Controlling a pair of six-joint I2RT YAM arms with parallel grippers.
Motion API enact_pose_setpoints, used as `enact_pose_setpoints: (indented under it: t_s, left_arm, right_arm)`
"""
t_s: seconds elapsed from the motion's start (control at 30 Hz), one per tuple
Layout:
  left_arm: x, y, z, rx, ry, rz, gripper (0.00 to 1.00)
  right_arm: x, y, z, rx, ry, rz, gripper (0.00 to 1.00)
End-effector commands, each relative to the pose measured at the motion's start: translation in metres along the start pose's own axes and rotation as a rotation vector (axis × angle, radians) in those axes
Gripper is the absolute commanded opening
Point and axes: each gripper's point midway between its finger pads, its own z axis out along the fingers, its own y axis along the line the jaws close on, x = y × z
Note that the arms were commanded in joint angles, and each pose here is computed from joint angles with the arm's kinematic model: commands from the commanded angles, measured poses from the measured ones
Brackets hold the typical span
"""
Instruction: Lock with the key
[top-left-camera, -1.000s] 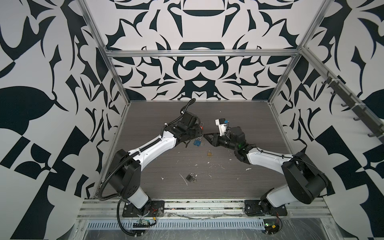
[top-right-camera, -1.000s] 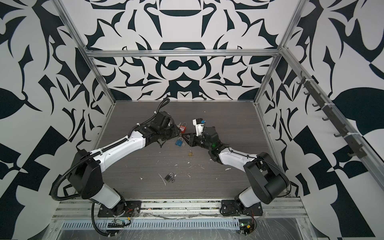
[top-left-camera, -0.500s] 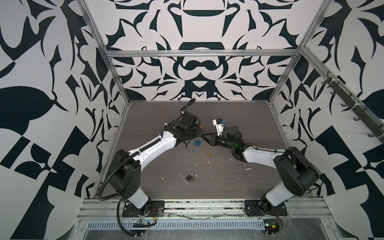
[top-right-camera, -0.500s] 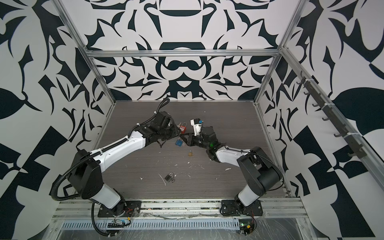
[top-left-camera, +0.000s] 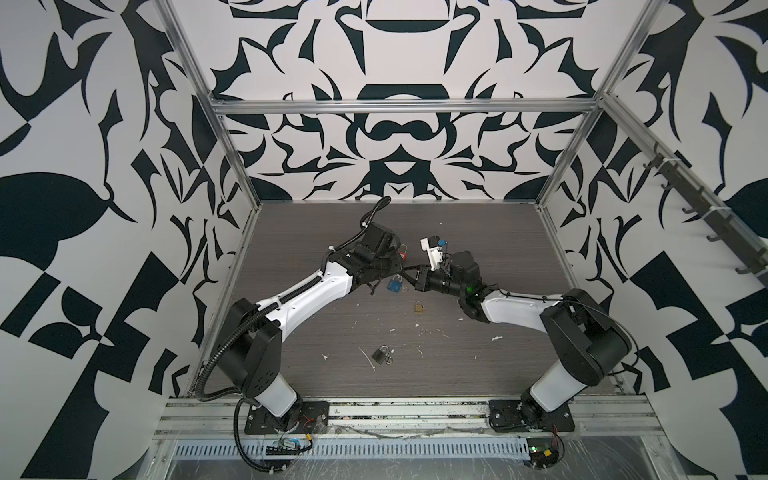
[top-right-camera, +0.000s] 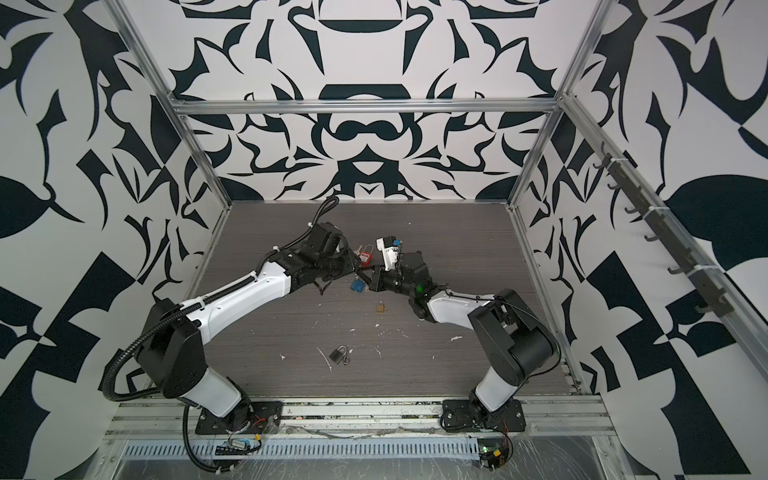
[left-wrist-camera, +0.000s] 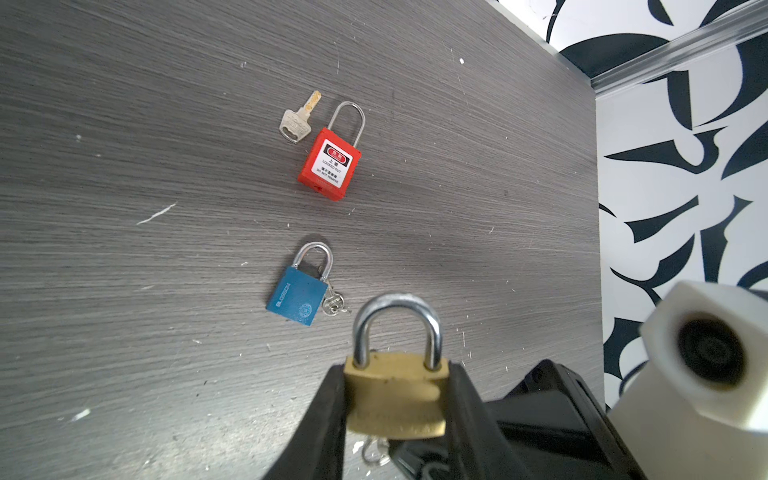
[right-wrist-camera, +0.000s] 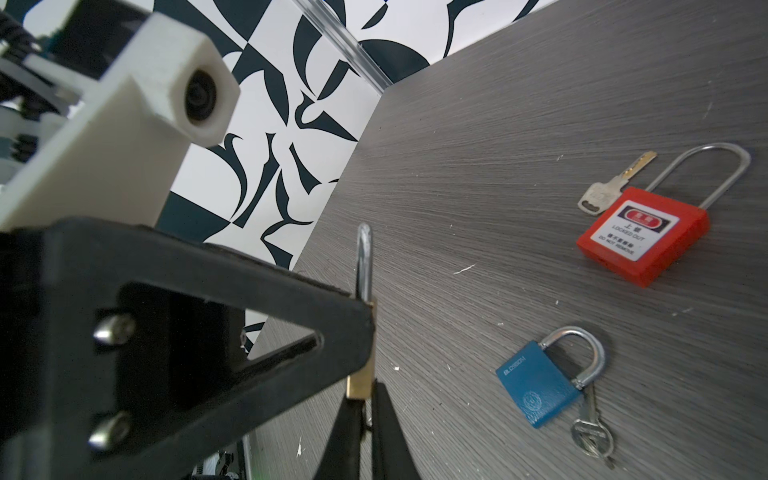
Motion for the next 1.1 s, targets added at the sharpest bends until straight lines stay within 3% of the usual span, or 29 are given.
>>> enact_pose_setpoints:
  t_s: [0.0,0.1,0.43,0.83,1.07]
  left_arm:
    - [0.001,0.003,-0.004,-0.010,-0.006,0.004,0.00]
    - [0.002,0.007,-0.003,-0.028,-0.003,0.007,0.00]
    - [-0.005,0.011,-0.004,-0.069,-0.009,0.004,0.00]
    - [-0.054,0.053,-0.007,-0.152,-0.084,-0.196,0.00]
    - [-0.065,0.052,-0.023,-0.151,-0.137,-0.175,0.00]
  right_arm:
    - [-0.021,0.023,0.002,-0.063,-0.052,-0.055,0.05]
    - [-0.020,0.023,0.003,-0.061,-0.051,-0.054,0.00]
    - [-0.012,0.024,0.002,-0.069,-0.032,-0.052,0.00]
    - [0.071,0.020,-0.009,-0.052,0.147,-0.076,0.00]
    - [0.066,0.025,-0.018,-0.042,0.114,-0.074,0.00]
